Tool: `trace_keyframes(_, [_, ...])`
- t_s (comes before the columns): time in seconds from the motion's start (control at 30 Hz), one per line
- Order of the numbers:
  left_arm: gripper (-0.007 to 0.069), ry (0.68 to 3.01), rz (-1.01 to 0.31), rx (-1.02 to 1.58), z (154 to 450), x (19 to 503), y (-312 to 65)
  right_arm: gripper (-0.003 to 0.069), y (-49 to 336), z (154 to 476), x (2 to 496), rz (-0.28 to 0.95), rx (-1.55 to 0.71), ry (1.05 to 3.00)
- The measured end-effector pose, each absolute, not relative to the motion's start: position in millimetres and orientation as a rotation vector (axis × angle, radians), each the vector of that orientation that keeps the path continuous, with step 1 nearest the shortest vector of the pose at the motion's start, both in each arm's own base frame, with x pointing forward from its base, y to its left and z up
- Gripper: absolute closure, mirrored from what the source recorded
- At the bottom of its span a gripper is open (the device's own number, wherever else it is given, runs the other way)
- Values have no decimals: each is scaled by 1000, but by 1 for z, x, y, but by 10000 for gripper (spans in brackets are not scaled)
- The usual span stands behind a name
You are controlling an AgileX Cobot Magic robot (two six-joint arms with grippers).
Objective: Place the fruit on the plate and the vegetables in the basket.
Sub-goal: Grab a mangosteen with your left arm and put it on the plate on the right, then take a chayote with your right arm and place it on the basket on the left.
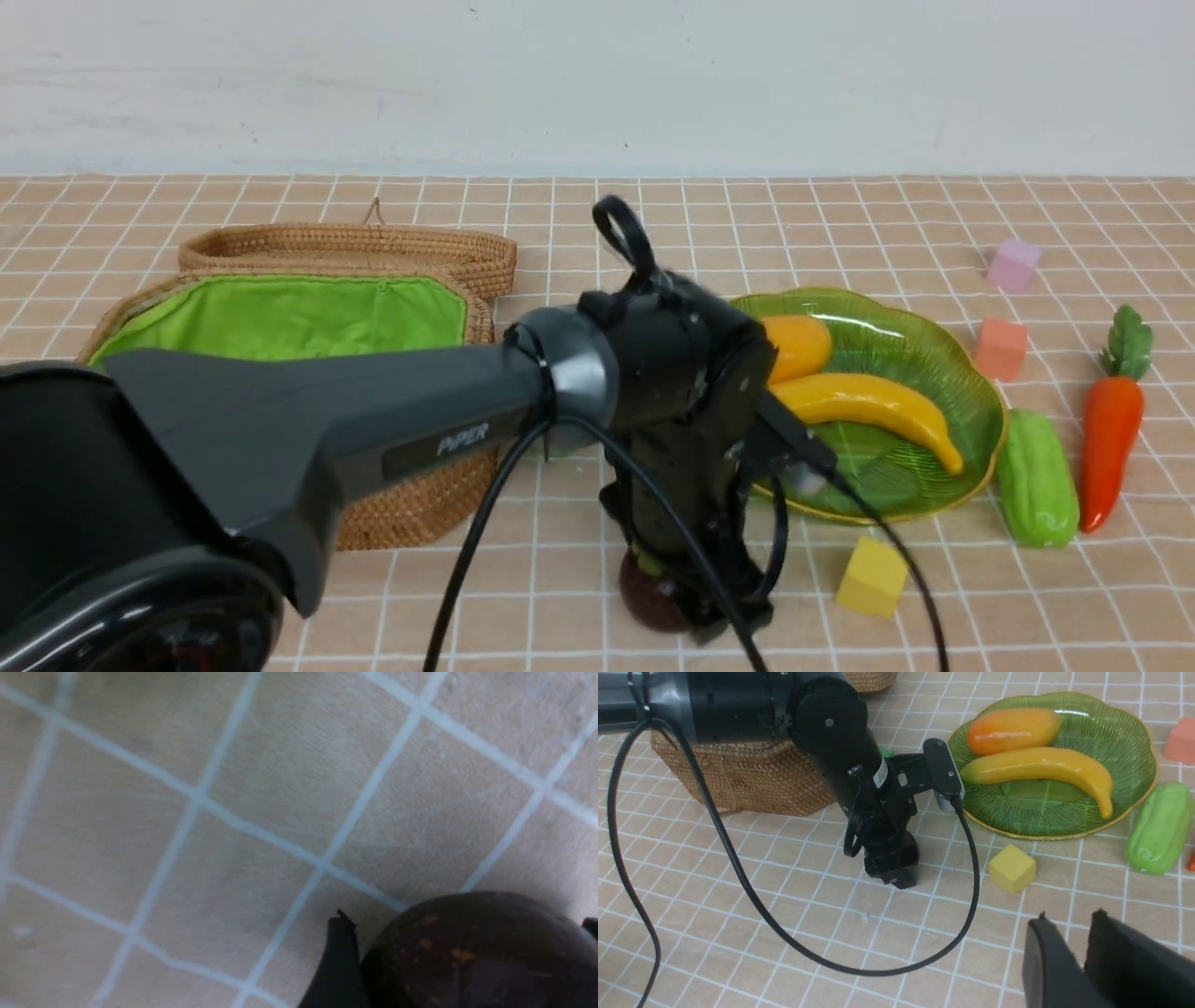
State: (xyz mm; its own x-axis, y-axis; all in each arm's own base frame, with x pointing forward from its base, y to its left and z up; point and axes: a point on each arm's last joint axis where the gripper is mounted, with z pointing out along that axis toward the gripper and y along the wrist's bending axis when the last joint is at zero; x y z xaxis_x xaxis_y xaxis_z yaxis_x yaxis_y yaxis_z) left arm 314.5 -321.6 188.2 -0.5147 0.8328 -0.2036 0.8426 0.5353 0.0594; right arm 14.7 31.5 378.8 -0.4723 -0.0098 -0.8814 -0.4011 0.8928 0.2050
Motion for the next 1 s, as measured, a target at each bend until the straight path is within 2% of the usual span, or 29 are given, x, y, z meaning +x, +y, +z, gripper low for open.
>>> trace_keyframes(0.07, [57, 2484, -132, 1354, 216, 319, -332, 505, 31, 380, 16, 468, -292, 2008])
trace_keyframes(0.1, [57, 2474, -146, 1344, 220, 320, -333, 505, 31, 380, 16, 465, -291, 2006])
trace_keyframes(0.13, [57, 2362, -250, 1262, 248, 325, -346, 505, 30, 380, 16, 452, -288, 2000])
trace_keyframes(0.17, [57, 2307, -313, 1217, 260, 327, -352, 505, 30, 381, 17, 448, -286, 1995])
trace_keyframes(0.23, [57, 2185, -397, 1134, 277, 335, -365, 503, 30, 381, 17, 446, -284, 1989])
trace_keyframes(0.3, [57, 2115, -432, 1089, 280, 342, -375, 502, 30, 381, 17, 445, -283, 1987])
trace_keyframes(0.37, [57, 2070, -443, 1058, 260, 357, -390, 500, 30, 381, 17, 450, -282, 1986])
trace_keyframes(0.53, [36, 2125, -393, 1096, 204, 370, -401, 497, 31, 382, 16, 477, -282, 1984])
trace_keyframes(0.63, [-18, 2123, -374, 1106, 199, 371, -401, 494, 31, 382, 16, 484, -269, 1987])
trace_keyframes(0.7, [-40, 2109, -379, 1097, 207, 371, -400, 491, 31, 382, 19, 493, -244, 2001])
trace_keyframes(0.77, [-45, 2099, -392, 1074, 222, 369, -397, 488, 31, 381, 23, 493, -220, 2021])
trace_keyframes(0.87, [-41, 2135, -409, 1044, 265, 358, -384, 482, 33, 378, 39, 501, -184, 2094])
trace_keyframes(0.97, [4, 2221, -411, 1016, 317, 336, -359, 476, 36, 373, 63, 490, -164, 2191])
trace_keyframes(1.0, [10, 2231, -412, 1006, 321, 334, -356, 475, 36, 372, 64, 487, -163, 2199])
